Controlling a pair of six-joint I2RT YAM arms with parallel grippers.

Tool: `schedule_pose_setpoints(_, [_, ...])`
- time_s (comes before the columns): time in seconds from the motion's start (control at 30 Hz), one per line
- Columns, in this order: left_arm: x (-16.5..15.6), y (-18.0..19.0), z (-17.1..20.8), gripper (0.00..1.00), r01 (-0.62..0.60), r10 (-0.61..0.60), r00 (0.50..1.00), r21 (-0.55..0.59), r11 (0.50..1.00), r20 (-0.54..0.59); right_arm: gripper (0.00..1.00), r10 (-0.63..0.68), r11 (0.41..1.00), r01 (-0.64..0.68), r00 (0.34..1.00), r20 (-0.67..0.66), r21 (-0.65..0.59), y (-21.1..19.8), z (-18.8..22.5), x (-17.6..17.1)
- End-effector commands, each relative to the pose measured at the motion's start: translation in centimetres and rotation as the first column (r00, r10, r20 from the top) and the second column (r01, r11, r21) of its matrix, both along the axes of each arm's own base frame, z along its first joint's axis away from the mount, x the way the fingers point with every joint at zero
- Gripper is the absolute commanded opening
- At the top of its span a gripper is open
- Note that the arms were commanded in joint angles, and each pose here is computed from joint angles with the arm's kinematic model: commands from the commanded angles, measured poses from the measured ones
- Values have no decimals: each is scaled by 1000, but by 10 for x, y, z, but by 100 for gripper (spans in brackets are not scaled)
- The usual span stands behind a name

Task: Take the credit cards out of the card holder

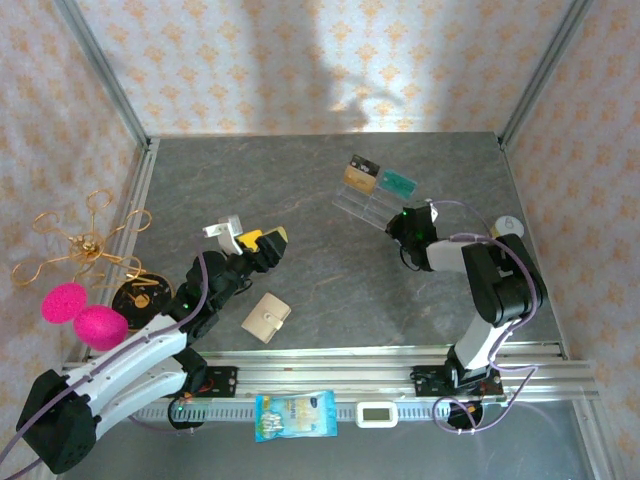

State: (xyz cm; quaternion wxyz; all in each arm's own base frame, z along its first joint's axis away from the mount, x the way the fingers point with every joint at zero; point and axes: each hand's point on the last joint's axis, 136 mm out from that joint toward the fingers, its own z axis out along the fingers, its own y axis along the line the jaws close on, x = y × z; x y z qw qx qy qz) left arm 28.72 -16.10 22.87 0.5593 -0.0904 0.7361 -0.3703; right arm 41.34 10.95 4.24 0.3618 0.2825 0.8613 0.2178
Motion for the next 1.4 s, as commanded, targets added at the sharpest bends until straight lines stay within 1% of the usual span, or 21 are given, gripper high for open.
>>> schedule_pose_setpoints(0.0, [-4,-4,17,83,24,-24,999,-23,999,31,14,90,993,-96,992,-84,-65,3,-18,-13])
schedule_pose_setpoints(0.17, [-4,-4,16,83,26,-26,999,-16,1000,22,14,197,975,-206,976,-96,-87,13,-13,-25])
schedule_pose_setpoints(0.33, [-5,-4,14,83,30,-30,1000,-15,999,6,13,303,943,-314,948,-103,-115,34,-6,-38])
schedule_pose_setpoints(0.57, [-7,-2,9,83,26,-26,1000,-5,1000,-16,14,462,866,-479,876,-137,-145,78,-8,-62])
schedule_pose_setpoints(0.87, [-12,3,5,83,17,-17,999,4,1000,-30,13,552,806,-571,820,-149,-156,109,-4,-85])
schedule_pose_setpoints(1.07, [-13,3,0,83,18,-18,999,8,1000,-39,14,531,815,-554,831,-163,-170,105,-5,-90])
schedule_pose_setpoints(1.1, [-14,3,-2,83,19,-18,999,10,1000,-42,15,527,817,-551,834,-165,-174,103,-5,-91])
schedule_pose_setpoints(1.17, [-14,2,-3,85,26,-26,999,8,1000,-41,23,532,815,-553,833,-152,-174,104,-2,-91])
schedule_pose_setpoints(1.2, [-15,2,-3,85,27,-27,999,7,1000,-42,29,539,812,-558,830,-144,-173,107,1,-90])
schedule_pose_setpoints(1.27, [-15,1,-4,86,32,-31,998,12,999,-47,41,555,803,-566,824,-111,-184,113,14,-86])
schedule_pose_setpoints(1.37, [-15,5,-11,86,13,-10,996,35,999,-85,50,564,801,-562,824,-52,-206,119,41,-82])
